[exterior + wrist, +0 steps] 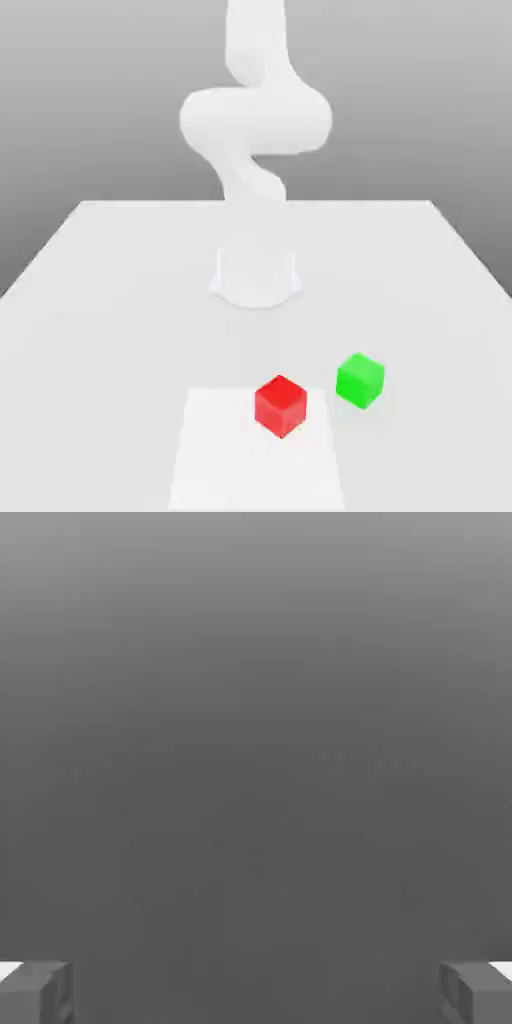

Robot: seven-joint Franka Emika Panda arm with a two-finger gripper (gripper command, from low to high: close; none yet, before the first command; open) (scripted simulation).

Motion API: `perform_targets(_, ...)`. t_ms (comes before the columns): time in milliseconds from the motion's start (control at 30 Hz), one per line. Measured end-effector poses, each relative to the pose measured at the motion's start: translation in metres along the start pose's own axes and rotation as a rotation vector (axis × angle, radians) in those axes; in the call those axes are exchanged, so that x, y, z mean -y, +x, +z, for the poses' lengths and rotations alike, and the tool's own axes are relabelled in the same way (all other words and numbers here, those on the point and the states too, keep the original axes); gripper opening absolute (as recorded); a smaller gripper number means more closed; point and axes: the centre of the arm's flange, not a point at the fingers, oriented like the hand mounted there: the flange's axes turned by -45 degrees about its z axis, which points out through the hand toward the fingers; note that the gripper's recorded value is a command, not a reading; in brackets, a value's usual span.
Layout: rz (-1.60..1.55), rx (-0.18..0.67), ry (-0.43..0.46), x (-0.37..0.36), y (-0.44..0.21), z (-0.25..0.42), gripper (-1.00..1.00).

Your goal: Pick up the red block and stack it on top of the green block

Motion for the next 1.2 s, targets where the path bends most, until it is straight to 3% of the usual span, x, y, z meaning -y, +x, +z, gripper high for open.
perform_targets(333, 0.300, 0.352, -0.155, 0.013, -0.122, 0.225, 0.00)
perform_targets(600, 0.617, 0.654, -0.256, 0.010, -0.291, 0.325, 0.00)
perform_targets(1067, 0.658, 0.681, -0.266, 0.009, -0.347, 0.376, 0.00)
perform_targets(1100, 0.656, 0.683, -0.267, 0.009, -0.352, 0.379, -1.00)
perform_targets(1200, 0.656, 0.682, -0.266, 0.009, -0.352, 0.379, -1.00)
